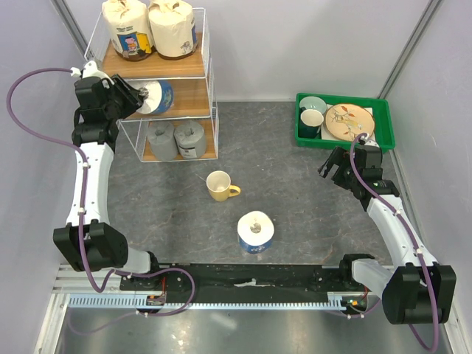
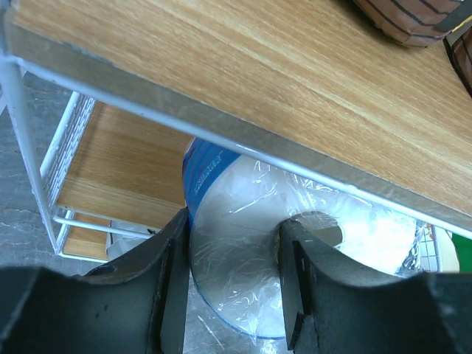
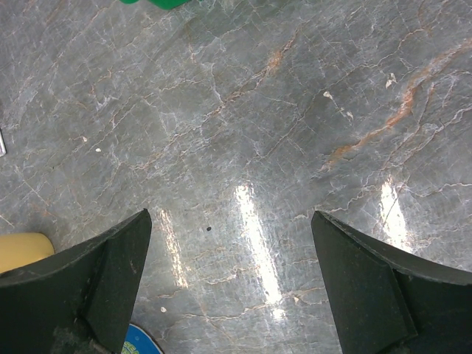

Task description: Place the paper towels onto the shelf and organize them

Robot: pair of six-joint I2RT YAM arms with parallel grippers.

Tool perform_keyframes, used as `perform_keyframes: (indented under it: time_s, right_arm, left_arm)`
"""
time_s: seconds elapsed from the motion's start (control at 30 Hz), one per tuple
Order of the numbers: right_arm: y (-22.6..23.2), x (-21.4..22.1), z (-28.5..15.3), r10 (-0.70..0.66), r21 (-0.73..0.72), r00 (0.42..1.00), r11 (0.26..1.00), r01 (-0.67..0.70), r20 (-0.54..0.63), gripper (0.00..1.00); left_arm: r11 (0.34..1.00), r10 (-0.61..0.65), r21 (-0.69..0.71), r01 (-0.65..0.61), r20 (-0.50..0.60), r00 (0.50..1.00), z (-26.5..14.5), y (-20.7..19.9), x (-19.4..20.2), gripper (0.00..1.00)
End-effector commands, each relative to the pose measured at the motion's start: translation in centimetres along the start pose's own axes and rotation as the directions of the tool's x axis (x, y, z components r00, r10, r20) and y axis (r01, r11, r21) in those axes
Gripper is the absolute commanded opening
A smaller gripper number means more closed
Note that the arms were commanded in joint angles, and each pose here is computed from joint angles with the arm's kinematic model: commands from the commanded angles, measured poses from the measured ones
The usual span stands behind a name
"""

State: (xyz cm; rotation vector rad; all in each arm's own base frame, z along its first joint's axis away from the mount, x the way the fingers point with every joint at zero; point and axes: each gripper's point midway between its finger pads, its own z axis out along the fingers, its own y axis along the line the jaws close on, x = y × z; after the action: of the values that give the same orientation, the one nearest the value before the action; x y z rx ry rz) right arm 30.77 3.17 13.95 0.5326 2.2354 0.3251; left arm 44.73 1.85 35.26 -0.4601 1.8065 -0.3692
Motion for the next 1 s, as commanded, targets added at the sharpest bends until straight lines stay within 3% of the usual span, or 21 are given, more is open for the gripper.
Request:
perform_keyframes:
  time_s: [0.0,0.37,0.97]
  right_arm:
    - [0.3,-0.7,-0.3,-0.010,-0.012,1.000,1.000,0.010,0.027,0.98]
    - [0.3,-0.8,-0.3,-0.012,-0.012,1.000,1.000,0.012,0.027,0.98]
    - [0.3,-0.5,-0.1,-0.009,-0.014,1.000,1.000,0.009,0.017,0.98]
  left_arm:
    - [0.999,-0.006,0.050,0.003,0.058,0.998,-1.5,-1.8,-2.6,0.36]
    - [1.000,0.017,-0.007,-0.016,0.076,0.997,-2.1,-0.9,-3.1,0.38]
    - [1.000,0.021,0.013,-0.022,0.119,0.993,-3.3,-1.9,-4.5,0.35]
